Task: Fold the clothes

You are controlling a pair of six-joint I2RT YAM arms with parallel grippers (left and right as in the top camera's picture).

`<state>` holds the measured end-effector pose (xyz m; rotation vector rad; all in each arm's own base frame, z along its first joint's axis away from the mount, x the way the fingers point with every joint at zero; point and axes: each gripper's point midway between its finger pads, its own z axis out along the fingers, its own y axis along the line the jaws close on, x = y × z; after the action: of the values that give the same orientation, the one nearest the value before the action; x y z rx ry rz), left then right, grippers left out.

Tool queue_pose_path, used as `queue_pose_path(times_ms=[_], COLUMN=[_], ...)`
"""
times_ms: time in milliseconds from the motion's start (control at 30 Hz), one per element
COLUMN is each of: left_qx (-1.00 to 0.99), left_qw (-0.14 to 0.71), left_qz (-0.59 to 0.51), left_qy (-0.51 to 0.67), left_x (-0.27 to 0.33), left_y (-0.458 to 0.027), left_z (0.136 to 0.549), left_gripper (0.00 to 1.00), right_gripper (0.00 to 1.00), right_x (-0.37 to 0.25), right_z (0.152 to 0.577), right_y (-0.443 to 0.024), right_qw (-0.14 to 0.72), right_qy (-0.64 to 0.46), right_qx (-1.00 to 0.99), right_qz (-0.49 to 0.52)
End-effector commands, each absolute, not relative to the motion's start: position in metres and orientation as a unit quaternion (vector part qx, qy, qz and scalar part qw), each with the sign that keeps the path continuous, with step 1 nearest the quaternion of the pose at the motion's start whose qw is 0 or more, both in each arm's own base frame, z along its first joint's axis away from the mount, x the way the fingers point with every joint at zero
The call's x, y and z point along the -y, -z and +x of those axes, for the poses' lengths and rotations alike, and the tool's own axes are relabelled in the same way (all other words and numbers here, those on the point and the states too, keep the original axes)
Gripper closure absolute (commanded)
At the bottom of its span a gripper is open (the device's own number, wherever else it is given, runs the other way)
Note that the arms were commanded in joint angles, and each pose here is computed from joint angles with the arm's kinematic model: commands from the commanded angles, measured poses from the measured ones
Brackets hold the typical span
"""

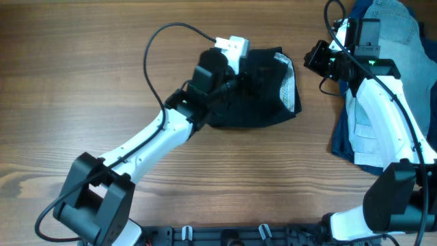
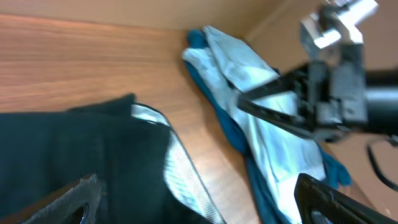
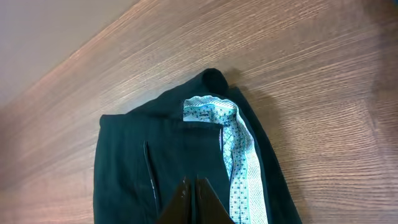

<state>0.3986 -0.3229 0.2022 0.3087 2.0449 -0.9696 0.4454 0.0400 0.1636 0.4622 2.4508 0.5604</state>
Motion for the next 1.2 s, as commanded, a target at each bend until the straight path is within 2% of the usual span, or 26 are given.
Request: queue_pose_path(times_ms=[0, 33, 233, 400, 500, 633, 700, 800, 933, 1033, 1167], left_qx=[-0.816, -0.821, -0.879, -0.908, -0.913, -0.914, -0.914, -0.914, -0.914, -0.912, -0.903], left_qw=[0.433, 0.430, 0.347, 0.302, 0.296, 0.296, 0.295, 0.296, 0.297, 0.299, 0.309], left_qz=[0.084, 0.075, 0.066, 0.109, 0.097, 0.091, 0.091, 0.091, 0.093, 0.095, 0.118], left_qy=[0.373, 0.367, 0.320, 0.270, 0.264, 0.262, 0.262, 0.262, 0.261, 0.263, 0.273], left_x=[0.285, 0.273, 0.238, 0.220, 0.211, 0.206, 0.206, 0.206, 0.206, 0.208, 0.227], left_y=[-0.218, -0.217, -0.168, -0.135, -0.128, -0.126, -0.126, -0.126, -0.126, -0.127, -0.133], left_z=[0.419, 0.422, 0.410, 0.393, 0.398, 0.401, 0.401, 0.401, 0.401, 0.401, 0.397], left_gripper=[0.00, 0.00, 0.00, 0.00, 0.00, 0.00, 0.00, 0.00, 0.00, 0.00, 0.00], right_gripper=[0.96, 0.95, 0.48, 0.26, 0.24, 0.22, 0.25, 0.28, 0.27, 0.26, 0.18], right_x=[-0.042, -0.042, -0.057, -0.066, -0.067, -0.058, -0.052, -0.014, -0.004, -0.006, -0.011], right_z=[0.439, 0.436, 0.419, 0.392, 0.389, 0.392, 0.396, 0.401, 0.420, 0.437, 0.450], right_y=[-0.165, -0.155, -0.116, -0.084, -0.075, -0.038, -0.013, 0.013, -0.007, -0.041, -0.101], right_qw=[0.282, 0.268, 0.199, 0.133, 0.124, 0.097, 0.080, 0.073, 0.108, 0.148, 0.210], right_qy=[-0.203, -0.198, -0.214, -0.209, -0.183, -0.111, -0.092, -0.003, -0.031, -0.070, -0.094], right_qx=[-0.926, -0.933, -0.954, -0.968, -0.974, -0.987, -0.992, -0.994, -0.987, -0.979, -0.966], right_qz=[0.144, 0.138, 0.061, -0.025, -0.054, -0.061, -0.022, 0.078, 0.118, 0.122, 0.114])
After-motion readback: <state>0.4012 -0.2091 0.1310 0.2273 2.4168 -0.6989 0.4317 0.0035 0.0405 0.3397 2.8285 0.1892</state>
